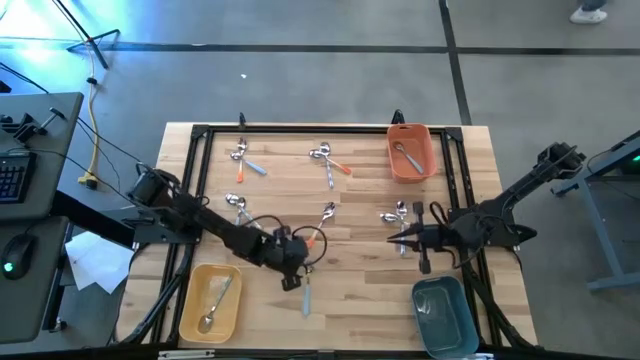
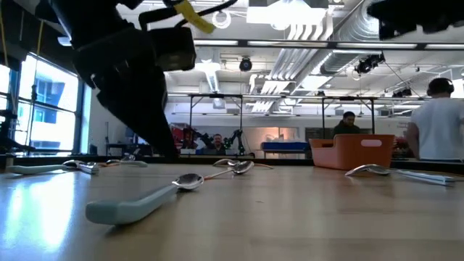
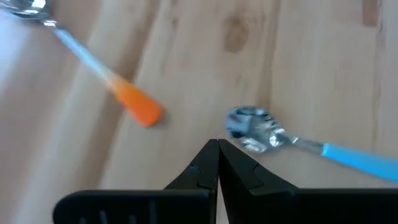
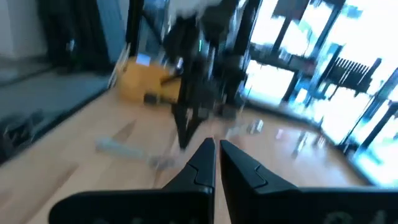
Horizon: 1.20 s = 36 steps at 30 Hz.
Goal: Sort silverware by color (type)
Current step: Put the top middle orange spoon into the dark blue bin
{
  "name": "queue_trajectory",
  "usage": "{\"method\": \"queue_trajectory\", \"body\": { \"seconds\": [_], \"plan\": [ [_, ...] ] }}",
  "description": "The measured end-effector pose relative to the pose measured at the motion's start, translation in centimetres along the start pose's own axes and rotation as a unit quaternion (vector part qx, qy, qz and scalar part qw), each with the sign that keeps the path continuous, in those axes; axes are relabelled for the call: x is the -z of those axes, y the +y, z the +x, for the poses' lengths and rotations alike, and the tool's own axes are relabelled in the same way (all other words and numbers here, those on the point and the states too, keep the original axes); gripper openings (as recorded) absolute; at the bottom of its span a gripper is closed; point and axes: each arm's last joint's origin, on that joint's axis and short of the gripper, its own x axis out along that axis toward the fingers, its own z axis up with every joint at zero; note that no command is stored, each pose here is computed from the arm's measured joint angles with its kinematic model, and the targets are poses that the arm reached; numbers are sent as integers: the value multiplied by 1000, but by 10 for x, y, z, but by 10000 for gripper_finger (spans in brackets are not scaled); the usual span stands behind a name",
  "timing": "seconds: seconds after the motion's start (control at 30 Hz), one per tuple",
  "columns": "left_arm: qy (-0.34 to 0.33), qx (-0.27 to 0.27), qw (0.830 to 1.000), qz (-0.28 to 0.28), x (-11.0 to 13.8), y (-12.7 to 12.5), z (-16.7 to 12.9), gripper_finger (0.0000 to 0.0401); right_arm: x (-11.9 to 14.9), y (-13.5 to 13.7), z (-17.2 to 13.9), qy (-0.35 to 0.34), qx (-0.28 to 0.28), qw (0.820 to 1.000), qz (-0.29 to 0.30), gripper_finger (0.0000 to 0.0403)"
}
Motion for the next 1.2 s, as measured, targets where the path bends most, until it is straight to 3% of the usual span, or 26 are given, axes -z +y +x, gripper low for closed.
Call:
{"method": "queue_trajectory", "body": {
  "seconds": [0.13, 0.23, 0.33, 0.57, 0.77, 0.97, 1.2],
  "plan": [
    [-34, 1, 999, 15, -9, 17, -12, 0, -12, -14, 3, -58, 60, 997, 0, 6],
    [-76, 8, 997, 16, -12, 34, -15, 0, -11, -27, 8, -54, 101, 993, 2, 6],
    [-120, 27, 992, 6, -12, 54, -16, 0, -2, -41, 14, -25, 132, 991, 25, 1],
    [-216, 38, 976, 6, -11, 92, -18, 0, 13, -72, 29, 41, 147, 986, 73, 0],
    [-288, 7, 957, 17, -13, 117, -23, 0, 2, -109, 43, 123, 212, 965, 91, 0],
    [-350, 15, 937, -5, -6, 153, -24, 0, -5, -151, 60, 198, 274, 936, 95, 1],
    [-403, -33, 915, -11, -6, 187, -30, 0, 3, -197, 91, 267, 272, 919, 105, 1]
  ]
}}
